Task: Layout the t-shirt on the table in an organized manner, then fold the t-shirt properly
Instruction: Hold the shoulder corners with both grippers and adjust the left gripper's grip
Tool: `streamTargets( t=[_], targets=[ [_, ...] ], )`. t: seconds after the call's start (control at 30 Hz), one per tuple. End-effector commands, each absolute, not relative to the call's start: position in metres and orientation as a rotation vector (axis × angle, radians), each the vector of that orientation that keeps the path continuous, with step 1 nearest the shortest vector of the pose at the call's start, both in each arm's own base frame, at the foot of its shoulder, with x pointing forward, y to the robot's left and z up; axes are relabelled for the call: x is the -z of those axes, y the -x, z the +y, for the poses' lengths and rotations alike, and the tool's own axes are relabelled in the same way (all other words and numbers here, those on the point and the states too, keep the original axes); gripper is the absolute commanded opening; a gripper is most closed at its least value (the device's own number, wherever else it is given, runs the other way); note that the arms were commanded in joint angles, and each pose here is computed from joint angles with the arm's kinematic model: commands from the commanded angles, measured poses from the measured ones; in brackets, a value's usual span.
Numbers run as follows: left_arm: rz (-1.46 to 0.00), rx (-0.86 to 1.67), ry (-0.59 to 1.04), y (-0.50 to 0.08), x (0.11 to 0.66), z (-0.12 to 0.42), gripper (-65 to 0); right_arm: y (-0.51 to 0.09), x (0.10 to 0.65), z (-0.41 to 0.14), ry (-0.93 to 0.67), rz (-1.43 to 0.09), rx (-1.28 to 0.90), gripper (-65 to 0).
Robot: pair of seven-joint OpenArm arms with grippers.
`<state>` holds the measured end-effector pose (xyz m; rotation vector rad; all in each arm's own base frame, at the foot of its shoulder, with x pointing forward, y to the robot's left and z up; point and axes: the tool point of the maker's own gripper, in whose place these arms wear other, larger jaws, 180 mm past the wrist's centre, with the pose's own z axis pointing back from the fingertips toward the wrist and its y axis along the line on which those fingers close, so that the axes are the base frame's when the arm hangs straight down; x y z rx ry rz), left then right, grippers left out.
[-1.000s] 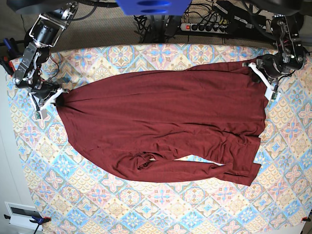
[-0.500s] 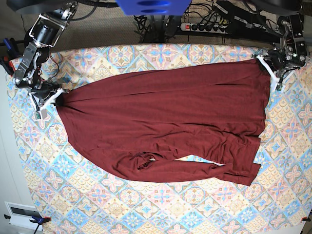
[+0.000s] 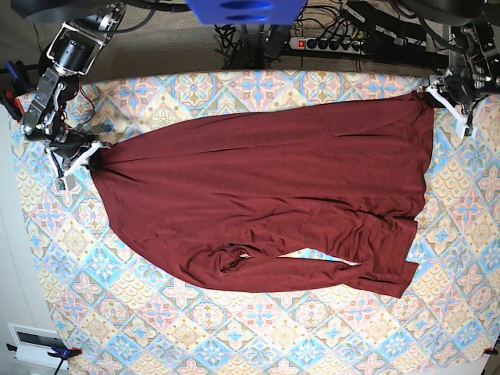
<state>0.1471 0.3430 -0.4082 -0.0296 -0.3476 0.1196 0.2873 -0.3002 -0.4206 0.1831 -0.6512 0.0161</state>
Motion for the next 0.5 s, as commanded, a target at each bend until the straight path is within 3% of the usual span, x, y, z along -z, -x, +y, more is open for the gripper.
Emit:
streamTargets(
  t=[0.0, 0.47],
  targets=[
    [-0.364, -0.123, 0.042, -0.151, 0.405, 0.345, -37.6, -0.296, 0.407, -0.309, -0.161, -0.691, -0.027, -65.0],
    [-0.356, -0.269, 0.229, -0.141, 0.431, 0.313, -37.6, -0.297, 0.407, -0.308, -0.161, -0.691, -0.027, -65.0]
  ],
)
